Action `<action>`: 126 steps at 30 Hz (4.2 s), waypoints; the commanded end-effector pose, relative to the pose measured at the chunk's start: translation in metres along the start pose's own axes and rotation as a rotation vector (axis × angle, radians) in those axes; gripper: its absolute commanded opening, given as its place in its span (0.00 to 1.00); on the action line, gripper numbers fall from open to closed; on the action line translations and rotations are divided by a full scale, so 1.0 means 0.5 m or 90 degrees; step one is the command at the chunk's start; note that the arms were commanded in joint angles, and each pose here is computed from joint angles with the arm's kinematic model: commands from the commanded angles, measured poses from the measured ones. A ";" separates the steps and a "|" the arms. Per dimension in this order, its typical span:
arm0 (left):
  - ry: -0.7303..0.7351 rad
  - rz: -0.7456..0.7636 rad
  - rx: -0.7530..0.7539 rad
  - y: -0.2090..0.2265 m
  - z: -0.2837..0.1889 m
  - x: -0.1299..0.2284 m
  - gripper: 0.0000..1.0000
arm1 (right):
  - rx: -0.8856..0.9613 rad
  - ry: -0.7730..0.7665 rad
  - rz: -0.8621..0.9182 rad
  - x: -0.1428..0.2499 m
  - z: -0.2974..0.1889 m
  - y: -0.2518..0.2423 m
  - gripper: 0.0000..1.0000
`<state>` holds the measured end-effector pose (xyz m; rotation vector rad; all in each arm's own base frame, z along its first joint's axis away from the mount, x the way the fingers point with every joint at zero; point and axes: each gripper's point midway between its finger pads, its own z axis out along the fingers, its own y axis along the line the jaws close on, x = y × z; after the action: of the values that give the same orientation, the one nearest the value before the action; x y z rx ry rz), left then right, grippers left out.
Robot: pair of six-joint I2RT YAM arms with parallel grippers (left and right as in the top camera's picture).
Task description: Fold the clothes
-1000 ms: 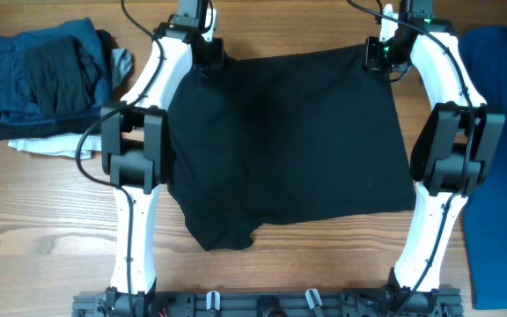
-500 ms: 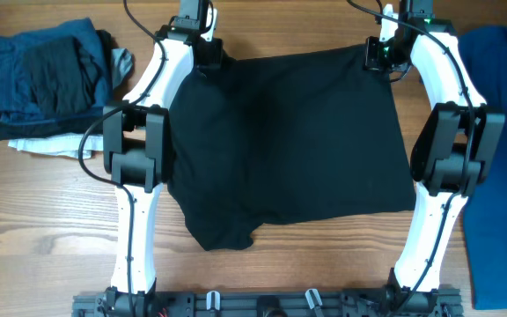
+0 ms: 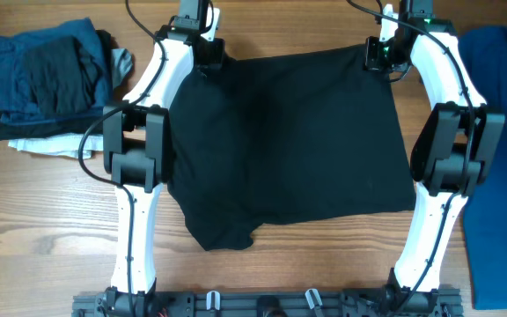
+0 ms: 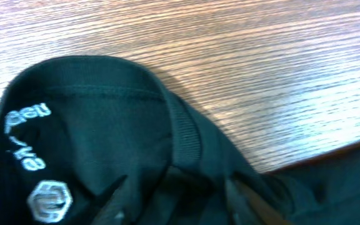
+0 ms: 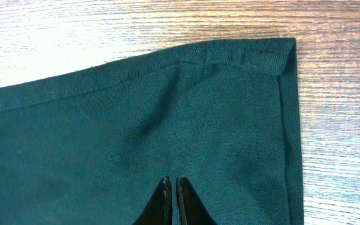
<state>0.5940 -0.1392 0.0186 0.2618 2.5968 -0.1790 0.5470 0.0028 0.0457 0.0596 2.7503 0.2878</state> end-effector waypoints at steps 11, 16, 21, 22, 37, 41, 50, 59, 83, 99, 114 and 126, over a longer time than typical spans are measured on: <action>-0.009 0.007 0.077 -0.043 0.023 0.001 0.49 | 0.009 -0.012 0.003 -0.009 -0.018 -0.002 0.04; -0.019 0.007 0.076 -0.040 0.022 -0.007 0.36 | 0.027 -0.012 0.003 -0.009 -0.018 -0.011 0.04; -0.027 0.007 0.063 -0.031 0.023 -0.013 0.40 | 0.033 -0.011 0.004 -0.008 -0.019 -0.015 0.05; -0.031 0.007 0.063 -0.031 0.023 -0.016 0.40 | 0.033 -0.010 0.004 -0.008 -0.019 -0.015 0.04; -0.030 -0.002 0.032 0.004 0.050 -0.006 0.53 | 0.033 -0.009 0.004 -0.007 -0.019 -0.015 0.04; -0.025 -0.004 0.036 0.004 0.050 -0.003 0.47 | 0.033 -0.009 0.004 -0.007 -0.019 -0.015 0.04; -0.039 0.001 0.071 -0.020 0.032 -0.022 0.18 | 0.033 -0.010 0.004 -0.008 -0.019 -0.015 0.04; -0.072 0.005 0.072 -0.024 -0.007 -0.060 0.04 | 0.033 -0.010 0.004 -0.008 -0.019 -0.015 0.04; -0.192 -0.048 0.127 -0.074 -0.058 -0.162 0.21 | 0.033 -0.008 0.005 -0.006 -0.019 -0.015 0.05; -0.088 -0.287 0.021 0.116 -0.161 -0.105 0.52 | 0.033 -0.006 0.007 -0.005 -0.018 -0.015 0.04; 0.026 -0.390 -0.012 0.127 -0.107 -0.005 0.15 | 0.033 -0.007 0.023 -0.005 -0.018 -0.015 0.04; 0.080 -0.389 -0.070 0.139 -0.065 0.055 0.08 | 0.033 -0.007 0.023 -0.005 -0.018 -0.015 0.04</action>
<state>0.5706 -0.0592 0.0533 -0.5717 2.6883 -0.2770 0.5447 -0.0035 0.0436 0.1083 2.7662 0.2434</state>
